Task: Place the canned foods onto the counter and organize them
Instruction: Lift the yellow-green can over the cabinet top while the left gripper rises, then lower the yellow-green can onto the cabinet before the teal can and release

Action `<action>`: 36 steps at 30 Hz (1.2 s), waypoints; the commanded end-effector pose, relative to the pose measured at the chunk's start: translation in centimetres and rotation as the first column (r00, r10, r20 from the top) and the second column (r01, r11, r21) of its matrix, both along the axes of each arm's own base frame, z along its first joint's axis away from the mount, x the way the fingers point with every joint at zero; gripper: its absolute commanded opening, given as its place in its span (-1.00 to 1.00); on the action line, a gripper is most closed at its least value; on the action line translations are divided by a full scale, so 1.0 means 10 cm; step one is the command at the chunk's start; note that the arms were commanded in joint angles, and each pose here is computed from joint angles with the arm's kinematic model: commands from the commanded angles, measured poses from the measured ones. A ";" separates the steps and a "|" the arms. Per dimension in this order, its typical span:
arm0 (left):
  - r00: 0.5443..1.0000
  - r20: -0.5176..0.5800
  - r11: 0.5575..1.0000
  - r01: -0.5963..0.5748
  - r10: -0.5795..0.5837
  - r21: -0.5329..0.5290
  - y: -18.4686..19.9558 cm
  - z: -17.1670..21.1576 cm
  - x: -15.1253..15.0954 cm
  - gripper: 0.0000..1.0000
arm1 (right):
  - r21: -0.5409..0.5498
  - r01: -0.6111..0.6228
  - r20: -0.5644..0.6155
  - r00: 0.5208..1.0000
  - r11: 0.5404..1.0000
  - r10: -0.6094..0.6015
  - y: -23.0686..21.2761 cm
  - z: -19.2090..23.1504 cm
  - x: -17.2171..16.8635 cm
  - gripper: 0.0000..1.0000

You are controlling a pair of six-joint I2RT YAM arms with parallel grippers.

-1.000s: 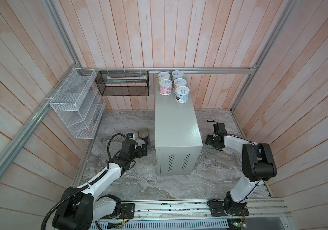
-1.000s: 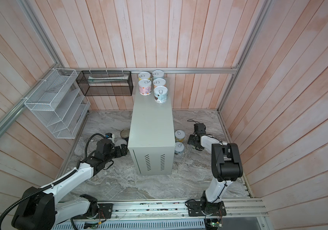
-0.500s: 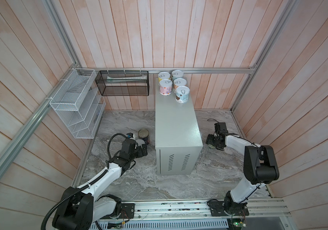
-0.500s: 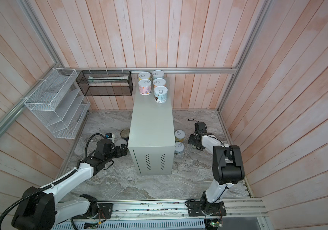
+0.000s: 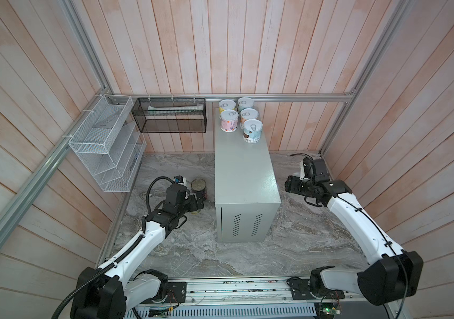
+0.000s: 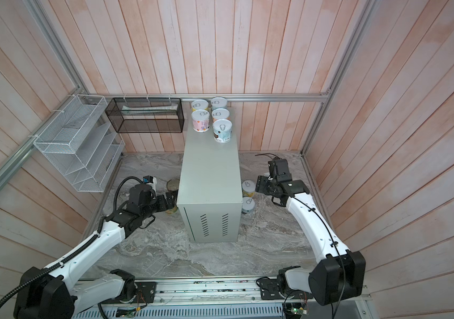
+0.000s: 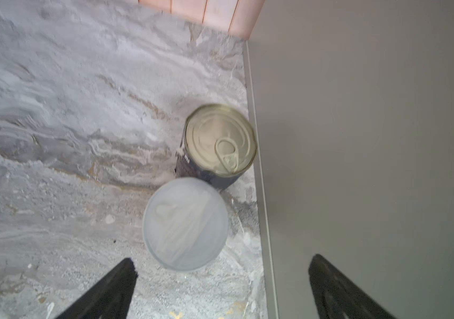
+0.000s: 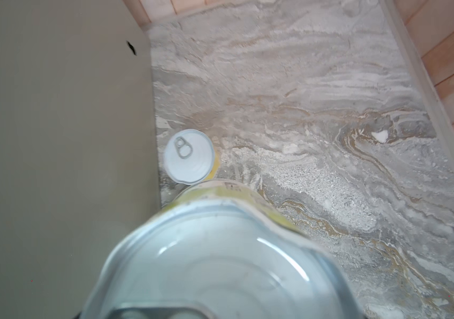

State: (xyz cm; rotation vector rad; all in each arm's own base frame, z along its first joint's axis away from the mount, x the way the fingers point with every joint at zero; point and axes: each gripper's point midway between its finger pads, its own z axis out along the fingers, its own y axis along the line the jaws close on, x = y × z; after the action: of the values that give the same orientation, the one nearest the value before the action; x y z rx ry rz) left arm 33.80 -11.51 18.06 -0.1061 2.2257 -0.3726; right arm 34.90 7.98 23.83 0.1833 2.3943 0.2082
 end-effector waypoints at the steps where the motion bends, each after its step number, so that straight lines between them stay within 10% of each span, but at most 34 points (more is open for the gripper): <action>1: 1.000 0.019 0.999 0.002 -0.002 0.033 0.06 0.27 -0.03 0.99 | -0.030 -0.010 0.066 0.998 1.000 0.012 0.01 0.55 -0.19 -1.00; 13: 0.990 0.139 0.997 0.020 -0.030 0.070 0.05 1.10 0.09 0.99 | -0.108 -0.257 0.256 0.926 0.960 0.277 0.73 1.95 -0.71 -1.00; 36: 0.978 0.198 0.996 0.050 -0.063 0.070 0.01 1.42 0.11 0.99 | -0.248 -0.523 0.184 0.801 0.815 0.570 2.23 1.78 -0.43 -1.00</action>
State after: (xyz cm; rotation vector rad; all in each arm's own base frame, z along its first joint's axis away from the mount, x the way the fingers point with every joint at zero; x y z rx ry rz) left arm 35.10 -11.72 31.19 0.0140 2.0670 -0.3363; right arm 29.71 29.67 40.20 -0.6127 2.1870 0.2104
